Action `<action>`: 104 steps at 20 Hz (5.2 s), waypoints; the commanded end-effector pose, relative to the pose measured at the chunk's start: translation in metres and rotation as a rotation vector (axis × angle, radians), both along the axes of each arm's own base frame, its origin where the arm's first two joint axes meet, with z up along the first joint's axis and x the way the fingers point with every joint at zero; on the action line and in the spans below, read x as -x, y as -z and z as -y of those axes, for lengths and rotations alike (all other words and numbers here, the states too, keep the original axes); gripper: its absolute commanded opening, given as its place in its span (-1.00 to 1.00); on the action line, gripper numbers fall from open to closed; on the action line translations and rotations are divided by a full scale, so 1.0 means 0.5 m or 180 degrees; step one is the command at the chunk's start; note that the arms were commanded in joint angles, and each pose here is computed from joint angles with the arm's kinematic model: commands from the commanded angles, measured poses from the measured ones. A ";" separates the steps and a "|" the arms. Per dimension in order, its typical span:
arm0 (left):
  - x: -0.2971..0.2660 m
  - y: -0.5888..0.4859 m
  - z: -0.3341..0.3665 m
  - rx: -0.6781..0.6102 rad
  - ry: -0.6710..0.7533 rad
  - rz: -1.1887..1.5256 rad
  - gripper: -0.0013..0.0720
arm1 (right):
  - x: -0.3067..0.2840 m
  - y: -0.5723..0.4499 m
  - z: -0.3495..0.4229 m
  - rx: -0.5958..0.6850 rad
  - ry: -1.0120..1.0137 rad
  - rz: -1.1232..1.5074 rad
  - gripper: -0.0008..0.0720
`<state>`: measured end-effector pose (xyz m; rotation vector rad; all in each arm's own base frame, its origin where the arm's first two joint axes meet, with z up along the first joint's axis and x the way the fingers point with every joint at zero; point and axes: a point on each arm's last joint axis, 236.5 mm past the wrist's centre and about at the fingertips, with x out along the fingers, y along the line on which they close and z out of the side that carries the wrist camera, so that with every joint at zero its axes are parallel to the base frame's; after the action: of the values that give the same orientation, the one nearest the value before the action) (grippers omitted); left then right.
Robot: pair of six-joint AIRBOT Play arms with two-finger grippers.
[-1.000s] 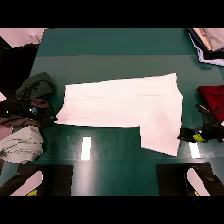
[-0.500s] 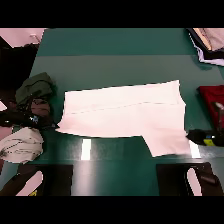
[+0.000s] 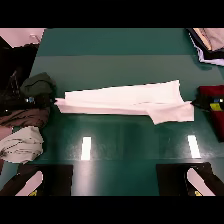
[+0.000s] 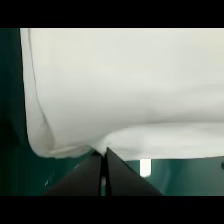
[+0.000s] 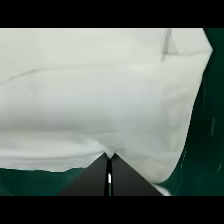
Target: Fold the shirts.
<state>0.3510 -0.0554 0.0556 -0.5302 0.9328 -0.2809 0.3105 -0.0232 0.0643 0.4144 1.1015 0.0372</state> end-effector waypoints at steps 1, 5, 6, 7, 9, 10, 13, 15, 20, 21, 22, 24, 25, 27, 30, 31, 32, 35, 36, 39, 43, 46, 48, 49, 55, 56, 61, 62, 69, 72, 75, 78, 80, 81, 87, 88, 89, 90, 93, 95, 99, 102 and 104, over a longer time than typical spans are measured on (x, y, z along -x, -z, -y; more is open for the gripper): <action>-0.075 -0.028 -0.040 0.0047 -0.0437 0.0363 -0.90 | -0.092 0.017 0.034 -0.0016 0.0048 0.0023 -0.93; -0.106 0.023 -0.055 0.0090 -0.0550 0.0251 -0.90 | -0.167 0.054 0.018 -0.0009 -0.0138 -0.0039 -0.93; -0.113 0.037 -0.056 0.0116 -0.0567 0.0217 -0.90 | -0.189 0.063 0.006 -0.0002 -0.0200 -0.0042 -0.93; -0.118 0.051 -0.055 0.0152 -0.0577 0.0175 -0.90 | -0.211 0.072 -0.006 0.0001 -0.0259 -0.0042 -0.93; -0.126 0.077 -0.056 0.0188 -0.0600 0.0100 -0.90 | -0.257 0.086 -0.027 0.0014 -0.0343 -0.0007 -0.93; -0.127 0.089 -0.057 0.0191 -0.0606 0.0055 -0.90 | -0.275 0.091 -0.036 0.0014 -0.0379 0.0000 -0.92; -0.132 0.113 -0.062 0.0209 -0.0663 -0.0030 0.15 | -0.321 0.104 -0.062 -0.0003 -0.0501 -0.0021 -0.91; -0.134 0.108 -0.060 0.0269 -0.0700 -0.0038 0.41 | -0.339 0.106 -0.070 -0.0012 -0.0565 -0.0041 -0.28; -0.103 0.095 -0.002 0.0575 -0.0418 -0.0241 0.41 | -0.318 0.064 -0.043 -0.0150 -0.0734 -0.0213 0.45; -0.090 0.096 0.011 0.0625 -0.0324 -0.0316 0.40 | -0.301 0.066 -0.017 -0.0186 -0.0706 -0.0303 0.45; -0.078 0.097 0.022 0.0654 -0.0238 -0.0374 0.40 | -0.283 0.073 0.010 -0.0225 -0.0655 -0.0395 0.46; -0.059 0.097 0.039 0.0706 -0.0096 -0.0460 -0.46 | -0.251 0.097 0.056 -0.0484 -0.0533 -0.0512 0.47; -0.051 0.096 0.047 0.0705 0.0007 -0.0466 -0.87 | -0.238 0.110 0.064 -0.0673 -0.0512 -0.0560 0.49; -0.036 0.093 0.061 0.0767 0.0108 -0.0527 -0.90 | -0.213 0.147 0.081 -0.1019 -0.0423 -0.0695 0.49; -0.002 0.089 0.086 0.0875 0.0323 -0.0691 -0.90 | -0.201 0.202 0.112 -0.1259 -0.0226 -0.0832 0.49; 0.007 0.088 0.092 0.0905 0.0375 -0.0734 -0.90 | -0.202 0.214 0.120 -0.1280 -0.0222 -0.0847 0.49; 0.015 0.087 0.099 0.0930 0.0418 -0.0774 -0.90 | -0.204 0.225 0.126 -0.1282 -0.0240 -0.0851 0.49; 0.021 0.090 0.142 0.0868 0.0572 -0.0771 -0.91 | -0.215 0.252 0.130 -0.1327 -0.0256 -0.0915 0.49; 0.023 0.091 0.166 0.0828 0.0650 -0.0747 -0.91 | -0.217 0.260 0.129 -0.1345 -0.0261 -0.0938 0.49; 0.025 0.094 0.227 0.0726 0.0801 -0.0667 -0.91 | -0.228 0.263 0.099 -0.1583 -0.0375 -0.0874 0.49; 0.048 0.095 0.297 0.0656 0.1058 -0.0625 -0.91 | -0.216 0.282 0.049 -0.1826 -0.0555 -0.1050 0.49; 0.064 0.094 0.323 0.0680 0.1121 -0.0686 -0.91 | -0.236 0.264 -0.002 -0.1969 -0.0726 -0.0927 0.49; 0.063 0.094 0.324 0.0700 0.1075 -0.0711 -0.91 | -0.236 0.265 -0.029 -0.1945 -0.0828 -0.0962 0.49; 0.061 0.094 0.324 0.0697 0.1066 -0.0700 -0.91 | -0.237 0.265 -0.040 -0.1936 -0.0874 -0.0968 0.40; 0.007 0.031 0.326 0.0700 0.0991 -0.0417 -0.91 | -0.241 0.247 -0.062 -0.1867 -0.1093 -0.0832 -0.92; -0.015 0.006 0.324 0.0679 0.0956 -0.0293 -0.91 | -0.245 0.233 -0.060 -0.1830 -0.1096 -0.0777 -0.93; -0.115 -0.105 0.310 0.0493 0.0828 0.0189 -0.91 | -0.269 0.120 -0.069 -0.1540 -0.1078 -0.0383 -0.93; -0.127 -0.109 0.321 0.0492 0.0881 0.0176 -0.91 | -0.271 0.097 -0.081 -0.1509 -0.1067 -0.0340 -0.93; -0.178 0.039 0.560 0.0270 0.1603 -0.0153 -0.91 | -0.267 -0.074 -0.243 -0.1646 -0.1456 0.0022 -0.93; -0.189 0.136 0.630 0.0210 0.1705 -0.0406 -0.91 | -0.273 -0.154 -0.327 -0.1541 -0.1771 0.0224 -0.93; -0.195 0.215 0.638 0.0190 0.1639 -0.0688 -0.91 | -0.267 -0.231 -0.403 -0.1455 -0.2063 0.0462 -0.93; -0.207 0.244 0.629 0.0120 0.1544 -0.0713 -0.91 | -0.252 -0.282 -0.458 -0.1395 -0.2281 0.0629 -0.93; -0.221 0.244 0.624 0.0069 0.1509 -0.0632 -0.91 | -0.241 -0.296 -0.488 -0.1386 -0.2395 0.0669 -0.93; -0.224 0.243 0.624 0.0067 0.1501 -0.0616 -0.91 | -0.239 -0.295 -0.500 -0.1395 -0.2435 0.0657 -0.93; -0.232 0.200 0.581 -0.0114 0.1655 -0.0620 -0.91 | -0.236 -0.259 -0.567 -0.1467 -0.2577 0.0527 -0.93; -0.242 0.178 0.557 -0.0193 0.1705 -0.0614 -0.91 | -0.238 -0.256 -0.578 -0.1476 -0.2583 0.0538 -0.93; -0.252 0.153 0.532 -0.0280 0.1745 -0.0601 -0.91 | -0.237 -0.254 -0.594 -0.1485 -0.2604 0.0549 -0.93; -0.266 0.125 0.503 -0.0386 0.1766 -0.0573 -0.91 | -0.235 -0.255 -0.610 -0.1489 -0.2628 0.0577 -0.93; -0.306 0.025 0.409 -0.0632 0.1678 -0.0381 -0.91 | -0.233 -0.267 -0.660 -0.1494 -0.2687 0.0749 -0.93; -0.329 -0.046 0.333 -0.0755 0.1454 -0.0180 -0.91 | -0.231 -0.273 -0.693 -0.1507 -0.2714 0.0849 -0.93; -0.324 -0.178 0.177 -0.0986 0.1052 0.0064 -0.90 | -0.236 -0.243 -0.765 -0.1480 -0.2748 0.0915 -0.93; -0.297 -0.251 0.110 -0.1053 0.0891 0.0181 -0.90 | -0.236 -0.186 -0.829 -0.1517 -0.2775 0.0836 -0.93; -0.280 -0.287 0.081 -0.1077 0.0808 0.0241 -0.90 | -0.247 -0.148 -0.881 -0.1500 -0.2786 0.0934 -0.93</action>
<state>0.5049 -0.1269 0.1713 -0.1004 0.9817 -0.4119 0.4271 0.3855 0.1584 0.3008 0.9404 1.1155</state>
